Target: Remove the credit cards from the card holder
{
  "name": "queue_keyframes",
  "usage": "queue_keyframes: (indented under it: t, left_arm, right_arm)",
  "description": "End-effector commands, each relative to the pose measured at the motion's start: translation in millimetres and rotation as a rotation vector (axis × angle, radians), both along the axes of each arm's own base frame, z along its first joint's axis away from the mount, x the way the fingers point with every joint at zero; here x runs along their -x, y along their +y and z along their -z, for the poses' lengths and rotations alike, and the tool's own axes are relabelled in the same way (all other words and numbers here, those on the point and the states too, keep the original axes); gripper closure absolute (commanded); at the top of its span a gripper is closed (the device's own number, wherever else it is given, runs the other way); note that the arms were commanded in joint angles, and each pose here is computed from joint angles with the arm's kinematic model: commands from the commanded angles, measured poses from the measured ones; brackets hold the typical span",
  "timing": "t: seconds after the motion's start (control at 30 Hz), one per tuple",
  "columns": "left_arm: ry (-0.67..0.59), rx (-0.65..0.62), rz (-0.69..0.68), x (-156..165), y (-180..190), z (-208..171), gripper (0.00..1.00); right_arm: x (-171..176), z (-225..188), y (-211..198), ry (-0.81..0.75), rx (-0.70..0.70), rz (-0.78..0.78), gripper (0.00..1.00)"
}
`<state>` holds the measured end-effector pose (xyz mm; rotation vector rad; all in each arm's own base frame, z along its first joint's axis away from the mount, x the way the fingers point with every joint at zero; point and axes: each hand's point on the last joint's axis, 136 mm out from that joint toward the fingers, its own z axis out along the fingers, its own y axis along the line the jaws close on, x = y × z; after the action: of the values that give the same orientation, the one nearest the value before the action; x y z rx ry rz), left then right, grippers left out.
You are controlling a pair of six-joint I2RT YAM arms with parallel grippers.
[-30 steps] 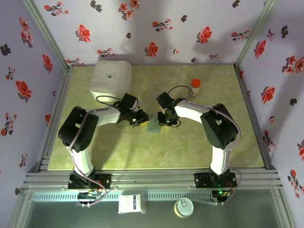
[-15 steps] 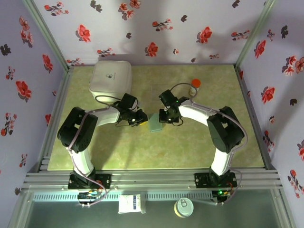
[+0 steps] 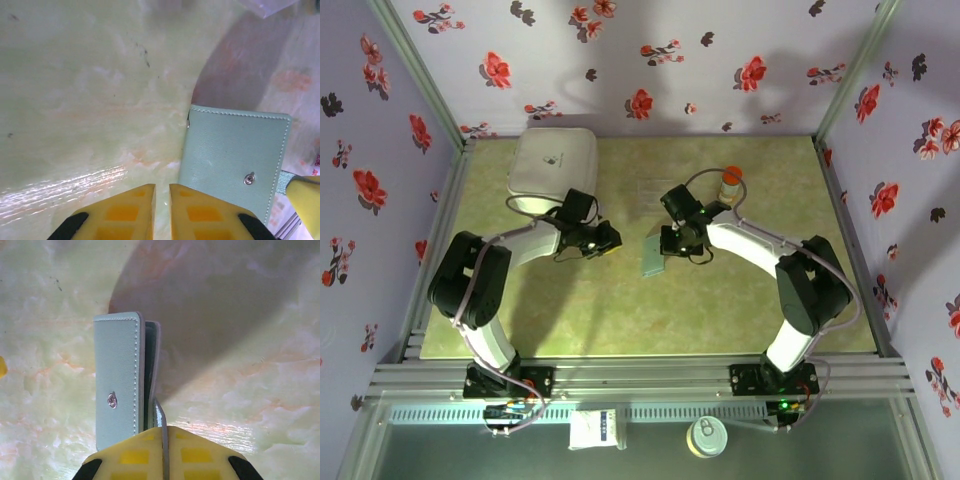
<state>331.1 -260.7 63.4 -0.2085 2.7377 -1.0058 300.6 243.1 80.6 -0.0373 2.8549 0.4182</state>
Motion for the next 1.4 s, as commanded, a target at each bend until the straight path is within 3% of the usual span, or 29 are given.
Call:
queue_keyframes:
  t: [0.0, 0.33, 0.57, 0.77, 1.03, 1.37]
  left_arm:
    - [-0.034, -0.009, 0.007, -0.9, 8.0, -8.8, 0.86]
    - [-0.016, -0.001, 0.010, 7.0, 20.5, -5.1, 0.86]
    - [0.071, -0.018, 0.051, 22.0, 23.1, 23.0, 0.88]
    - [0.071, -0.045, 0.012, 24.0, 36.8, 30.7, 0.88]
    - [0.050, -0.006, 0.012, 18.4, 32.2, 19.8, 0.90]
    - [0.045, 0.008, 0.074, 14.0, 5.3, 15.7, 0.93]
  right_arm:
    - [0.9, -16.1, 2.9, -0.025, 0.009, 0.008, 0.95]
    - [2.2, -26.5, 39.3, -0.037, 0.006, -0.029, 0.95]
    - [0.0, -28.8, 55.5, -0.037, 0.001, -0.041, 0.94]
    - [-0.1, -33.1, 61.5, -0.040, -0.006, -0.053, 0.94]
    - [1.9, -36.1, 58.0, -0.053, 0.000, -0.074, 0.93]
    - [1.7, -17.7, 10.3, -0.030, 0.096, -0.012, 0.93]
